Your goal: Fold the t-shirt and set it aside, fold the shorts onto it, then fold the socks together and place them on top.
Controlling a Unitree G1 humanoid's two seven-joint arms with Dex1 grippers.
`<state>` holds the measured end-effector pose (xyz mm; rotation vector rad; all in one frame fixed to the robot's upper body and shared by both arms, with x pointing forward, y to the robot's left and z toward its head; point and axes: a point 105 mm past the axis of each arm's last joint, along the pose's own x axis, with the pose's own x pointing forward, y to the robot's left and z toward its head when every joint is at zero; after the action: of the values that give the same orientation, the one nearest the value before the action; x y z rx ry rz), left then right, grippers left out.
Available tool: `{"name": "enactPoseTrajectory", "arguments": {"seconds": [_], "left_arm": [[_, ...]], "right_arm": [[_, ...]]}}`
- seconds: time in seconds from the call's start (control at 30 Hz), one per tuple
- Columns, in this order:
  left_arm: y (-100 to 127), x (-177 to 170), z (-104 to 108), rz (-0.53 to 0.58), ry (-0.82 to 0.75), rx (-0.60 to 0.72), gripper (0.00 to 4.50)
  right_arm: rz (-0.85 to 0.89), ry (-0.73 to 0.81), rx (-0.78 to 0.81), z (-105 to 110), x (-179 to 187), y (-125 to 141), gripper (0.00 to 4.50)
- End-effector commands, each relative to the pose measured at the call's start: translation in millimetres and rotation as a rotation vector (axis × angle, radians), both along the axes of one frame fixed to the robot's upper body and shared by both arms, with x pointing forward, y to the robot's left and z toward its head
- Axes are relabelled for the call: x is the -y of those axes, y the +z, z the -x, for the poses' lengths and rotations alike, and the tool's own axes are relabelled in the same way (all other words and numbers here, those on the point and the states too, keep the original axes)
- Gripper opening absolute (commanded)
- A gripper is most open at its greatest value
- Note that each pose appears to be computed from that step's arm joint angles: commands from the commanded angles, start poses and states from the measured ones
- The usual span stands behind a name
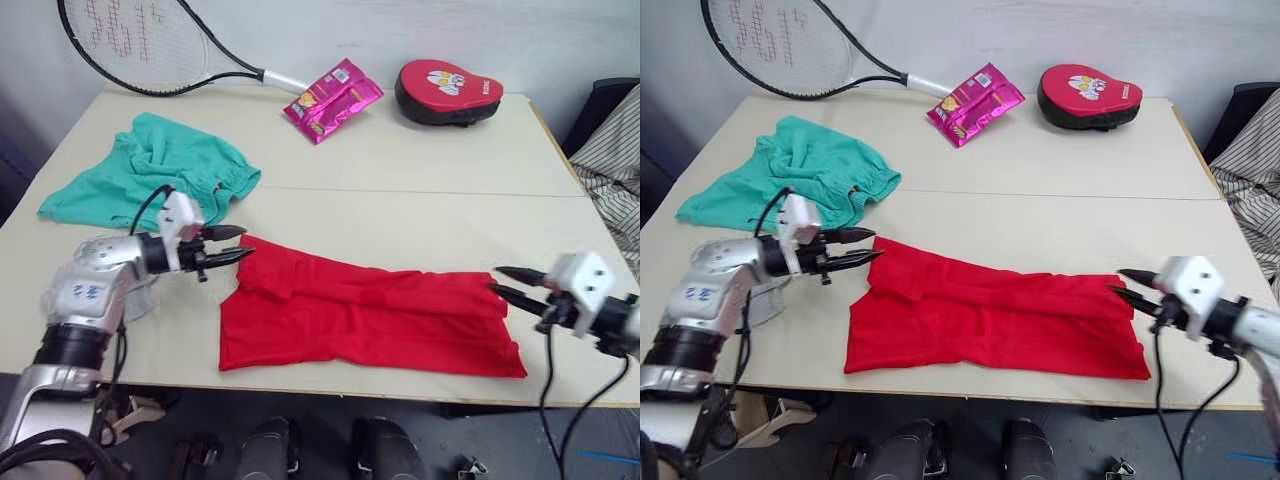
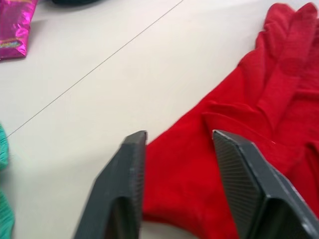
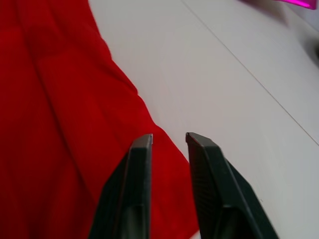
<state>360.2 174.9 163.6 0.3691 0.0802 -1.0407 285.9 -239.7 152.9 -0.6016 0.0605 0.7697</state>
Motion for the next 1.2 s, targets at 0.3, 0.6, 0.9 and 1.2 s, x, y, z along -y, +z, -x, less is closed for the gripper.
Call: {"name": "enactPoseTrajectory", "arguments": {"seconds": [0.3,0.6,0.9,1.2], "left_arm": [[-36.0,28.6,-8.5,-0.236,-0.034,-0.103,0.03],[-34.2,24.3,30.1,-0.335,-0.362,-0.044,0.03],[-35.6,-15.1,30.1,-0.443,-0.402,0.003,0.03],[8.9,-18.1,50.6,-0.300,-0.381,0.254,1.19]], "right_arm": [[0.146,0.039,-0.019,-37.1,-24.8,-32.6,0.00],[0.170,0.074,-0.169,-19.8,-21.9,-55.9,0.00],[0.190,0.047,-0.215,-8.8,-4.6,-55.9,0.00],[0.062,0.076,-0.081,1.5,-8.0,-31.4,0.00]]}}
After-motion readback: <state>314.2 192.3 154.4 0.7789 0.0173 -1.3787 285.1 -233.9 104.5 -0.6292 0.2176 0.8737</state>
